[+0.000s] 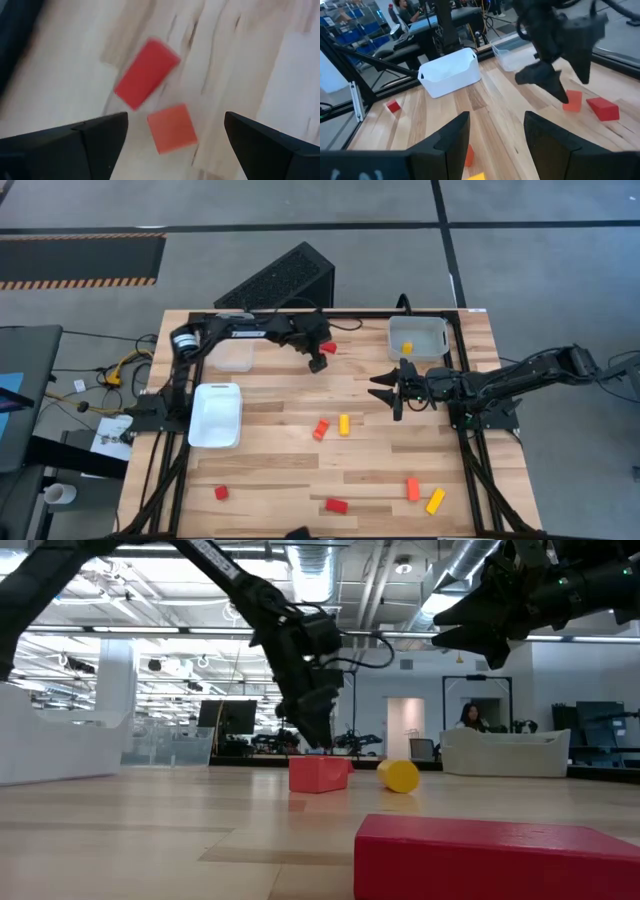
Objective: Sort & place blocks by color
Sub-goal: Put the top orange block into the white bin
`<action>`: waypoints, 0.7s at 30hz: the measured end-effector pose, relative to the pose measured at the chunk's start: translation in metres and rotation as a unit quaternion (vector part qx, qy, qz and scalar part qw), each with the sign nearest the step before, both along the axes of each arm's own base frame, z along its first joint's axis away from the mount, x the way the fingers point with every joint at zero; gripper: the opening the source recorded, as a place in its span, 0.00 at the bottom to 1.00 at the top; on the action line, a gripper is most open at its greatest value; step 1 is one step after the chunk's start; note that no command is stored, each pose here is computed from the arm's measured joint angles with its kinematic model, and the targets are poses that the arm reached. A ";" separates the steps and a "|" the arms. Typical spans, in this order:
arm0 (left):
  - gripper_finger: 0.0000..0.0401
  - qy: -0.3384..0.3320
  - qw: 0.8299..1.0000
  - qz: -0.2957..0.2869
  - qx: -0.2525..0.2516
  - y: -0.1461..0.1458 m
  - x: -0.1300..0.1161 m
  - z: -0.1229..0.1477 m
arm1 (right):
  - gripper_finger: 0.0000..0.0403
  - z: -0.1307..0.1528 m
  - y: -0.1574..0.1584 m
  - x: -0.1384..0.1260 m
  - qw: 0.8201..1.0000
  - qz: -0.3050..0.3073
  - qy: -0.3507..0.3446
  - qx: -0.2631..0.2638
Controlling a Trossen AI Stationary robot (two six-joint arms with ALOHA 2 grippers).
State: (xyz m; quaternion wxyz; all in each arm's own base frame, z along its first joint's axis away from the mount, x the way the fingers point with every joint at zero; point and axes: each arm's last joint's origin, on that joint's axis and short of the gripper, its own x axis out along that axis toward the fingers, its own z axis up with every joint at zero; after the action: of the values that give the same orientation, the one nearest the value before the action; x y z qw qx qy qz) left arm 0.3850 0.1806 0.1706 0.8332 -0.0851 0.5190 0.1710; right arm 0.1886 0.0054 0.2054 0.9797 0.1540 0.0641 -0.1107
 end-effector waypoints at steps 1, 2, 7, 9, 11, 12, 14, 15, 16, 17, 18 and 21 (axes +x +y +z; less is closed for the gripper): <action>0.79 0.016 1.000 0.002 -0.007 0.001 0.002 -0.003 | 0.52 0.000 0.000 0.000 1.000 0.001 0.000 0.000; 0.79 0.029 0.999 0.005 -0.013 0.003 0.005 -0.006 | 0.52 0.000 0.000 0.000 1.000 0.001 0.001 0.001; 0.79 0.075 0.997 0.005 -0.032 0.010 0.017 -0.017 | 0.52 -0.001 0.000 0.000 1.000 0.001 0.003 0.001; 0.78 0.092 0.995 0.003 -0.039 0.011 0.018 -0.021 | 0.52 -0.001 0.000 0.000 1.000 0.001 0.004 0.001; 0.76 0.097 0.995 0.005 -0.037 0.012 0.019 -0.022 | 0.52 -0.002 0.000 0.000 1.000 0.001 0.009 0.000; 0.74 0.098 0.995 0.006 -0.034 0.012 0.019 -0.021 | 0.52 -0.002 0.000 0.000 1.000 0.001 0.011 0.000; 0.70 0.095 0.995 0.005 -0.033 0.012 0.020 -0.020 | 0.52 -0.003 0.000 0.000 1.000 0.001 0.013 0.000; 0.68 0.098 0.995 0.006 -0.034 0.012 0.019 -0.021 | 0.52 -0.003 0.000 0.000 1.000 0.002 0.015 -0.001; 0.65 0.099 0.994 0.006 -0.034 0.012 0.019 -0.021 | 0.52 -0.003 0.000 -0.001 1.000 0.002 0.016 -0.001; 0.62 0.100 0.994 0.006 -0.035 0.012 0.019 -0.021 | 0.52 -0.003 0.000 -0.001 1.000 0.002 0.016 -0.001; 0.59 0.100 0.994 0.006 -0.035 0.012 0.019 -0.021 | 0.52 -0.003 0.000 0.000 1.000 0.002 0.016 -0.001; 0.50 0.099 0.994 0.005 -0.036 0.012 0.019 -0.021 | 0.52 -0.003 0.000 -0.001 1.000 0.002 0.016 -0.001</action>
State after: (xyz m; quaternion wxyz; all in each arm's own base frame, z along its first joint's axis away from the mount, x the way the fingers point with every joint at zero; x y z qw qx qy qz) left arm 0.4038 0.1925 0.1498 0.7729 -0.1005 0.6047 0.1638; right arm 0.1881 0.0055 0.2024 0.9789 0.1513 0.0796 -0.1116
